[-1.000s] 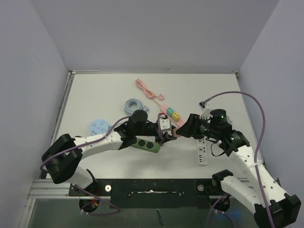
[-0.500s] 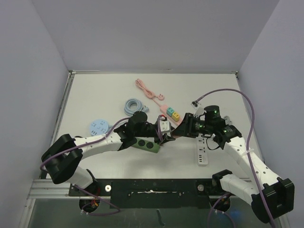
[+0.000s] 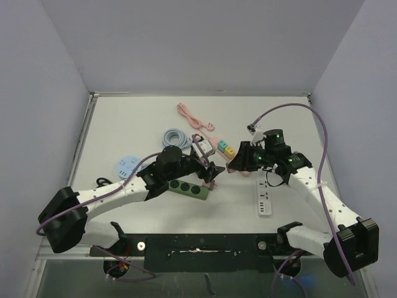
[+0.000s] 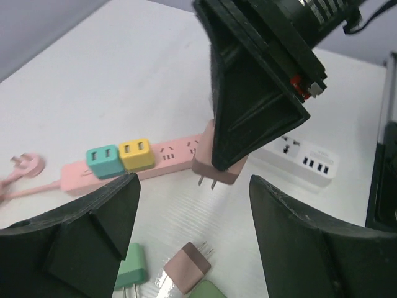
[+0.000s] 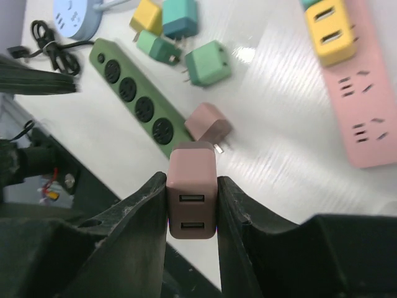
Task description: Insert the plug
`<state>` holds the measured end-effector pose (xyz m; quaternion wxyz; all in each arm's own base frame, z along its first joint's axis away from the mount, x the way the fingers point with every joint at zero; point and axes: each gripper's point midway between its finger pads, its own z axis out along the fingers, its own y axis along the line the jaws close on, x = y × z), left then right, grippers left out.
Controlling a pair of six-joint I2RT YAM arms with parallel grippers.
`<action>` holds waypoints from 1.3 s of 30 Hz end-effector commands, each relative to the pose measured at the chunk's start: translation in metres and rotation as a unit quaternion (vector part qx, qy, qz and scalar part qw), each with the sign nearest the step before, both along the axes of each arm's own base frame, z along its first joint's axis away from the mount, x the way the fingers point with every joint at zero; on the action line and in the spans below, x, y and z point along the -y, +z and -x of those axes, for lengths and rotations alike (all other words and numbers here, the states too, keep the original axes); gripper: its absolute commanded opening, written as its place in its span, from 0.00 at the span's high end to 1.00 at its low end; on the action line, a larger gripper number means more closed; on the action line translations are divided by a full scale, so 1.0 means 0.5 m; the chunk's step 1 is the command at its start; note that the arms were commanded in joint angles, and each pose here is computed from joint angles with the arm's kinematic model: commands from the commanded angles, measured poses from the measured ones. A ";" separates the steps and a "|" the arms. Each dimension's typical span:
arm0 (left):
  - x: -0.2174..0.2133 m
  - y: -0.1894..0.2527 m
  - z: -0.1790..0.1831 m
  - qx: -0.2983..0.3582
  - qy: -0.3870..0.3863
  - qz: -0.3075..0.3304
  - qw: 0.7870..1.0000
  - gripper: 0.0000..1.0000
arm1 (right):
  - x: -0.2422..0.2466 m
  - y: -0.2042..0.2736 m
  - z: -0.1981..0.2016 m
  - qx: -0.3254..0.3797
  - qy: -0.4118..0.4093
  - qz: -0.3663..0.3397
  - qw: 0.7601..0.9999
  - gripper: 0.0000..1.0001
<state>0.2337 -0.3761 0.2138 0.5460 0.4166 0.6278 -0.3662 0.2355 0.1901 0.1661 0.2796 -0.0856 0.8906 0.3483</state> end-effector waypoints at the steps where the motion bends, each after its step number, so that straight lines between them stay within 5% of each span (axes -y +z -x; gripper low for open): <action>1: -0.091 0.067 -0.060 -0.054 0.175 0.070 0.981 0.30 | 0.028 0.038 -0.097 0.117 0.006 0.068 0.991 1.00; 7: -0.233 0.095 -0.076 -0.113 0.327 0.095 0.933 0.30 | 0.056 0.002 -0.159 0.148 0.061 0.152 0.975 1.00; 14: -0.341 0.118 -0.062 -0.135 0.384 0.099 0.908 0.29 | 0.088 -0.025 -0.203 0.166 0.074 0.211 0.961 1.00; 39: -0.386 0.141 -0.031 -0.093 0.378 0.121 0.913 0.28 | 0.074 -0.143 -0.229 0.158 0.190 0.237 0.940 1.00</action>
